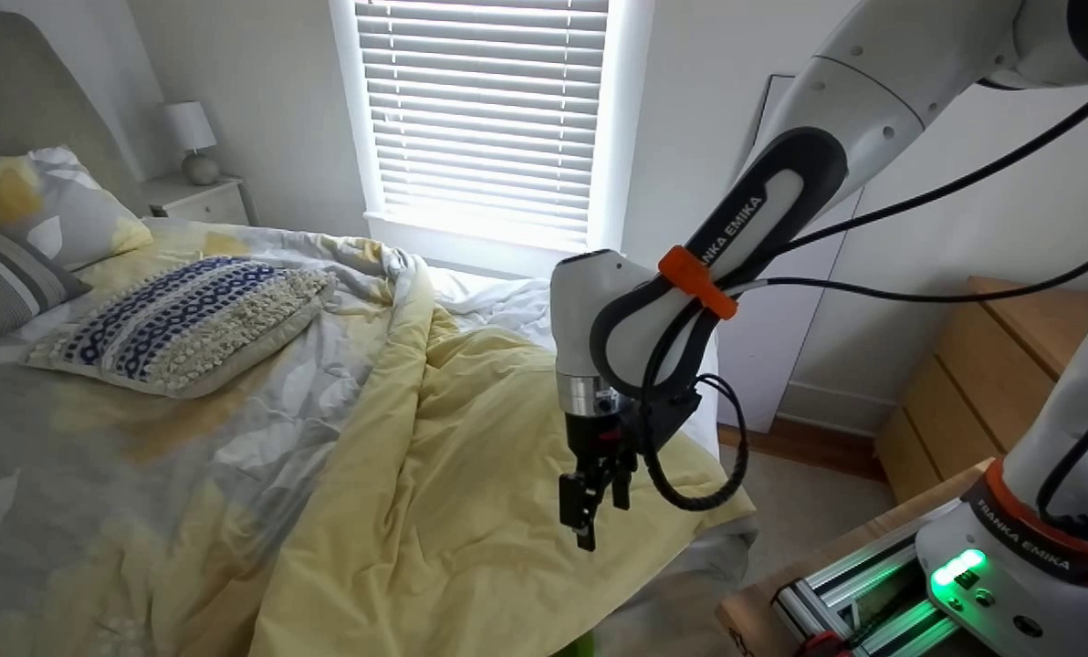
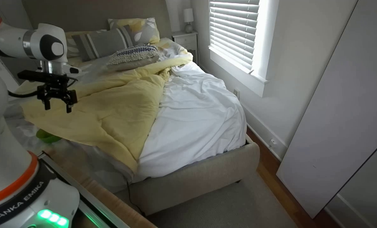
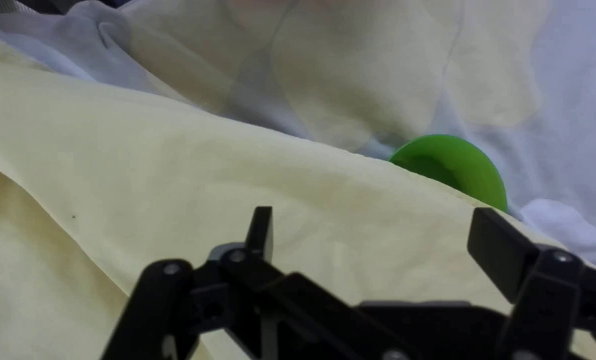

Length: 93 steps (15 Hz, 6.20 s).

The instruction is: Spread the blanket over the corner of the bed

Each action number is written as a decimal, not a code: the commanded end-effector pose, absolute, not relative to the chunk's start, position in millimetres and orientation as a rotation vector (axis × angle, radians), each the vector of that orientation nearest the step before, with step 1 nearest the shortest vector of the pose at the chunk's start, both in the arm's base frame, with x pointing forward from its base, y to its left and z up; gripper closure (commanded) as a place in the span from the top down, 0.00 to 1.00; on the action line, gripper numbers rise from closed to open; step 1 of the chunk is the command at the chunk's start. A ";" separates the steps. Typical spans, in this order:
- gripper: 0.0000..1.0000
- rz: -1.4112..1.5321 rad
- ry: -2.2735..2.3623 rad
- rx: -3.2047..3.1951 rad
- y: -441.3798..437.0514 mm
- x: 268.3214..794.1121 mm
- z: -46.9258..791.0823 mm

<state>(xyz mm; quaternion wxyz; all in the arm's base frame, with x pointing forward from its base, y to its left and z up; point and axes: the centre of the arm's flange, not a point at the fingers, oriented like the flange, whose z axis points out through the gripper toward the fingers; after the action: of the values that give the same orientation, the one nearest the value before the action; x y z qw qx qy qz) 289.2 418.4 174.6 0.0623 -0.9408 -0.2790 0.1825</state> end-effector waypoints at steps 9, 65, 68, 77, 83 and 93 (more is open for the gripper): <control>1.00 0.206 -1.529 -2.490 477.9 268.2 117.4; 0.00 -0.534 -0.655 -3.502 301.5 532.0 265.1; 0.00 -0.642 -0.432 -3.570 217.7 554.0 325.1; 0.00 -0.725 0.364 -3.766 -2.0 632.8 355.9; 0.00 -0.707 0.766 -3.788 -64.3 646.1 332.6; 0.71 -0.384 0.706 -3.703 -55.0 647.2 345.5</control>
<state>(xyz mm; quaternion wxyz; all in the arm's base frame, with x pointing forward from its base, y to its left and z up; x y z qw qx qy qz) 652.8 -79.0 338.9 -0.3587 -0.9014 0.1901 -0.1507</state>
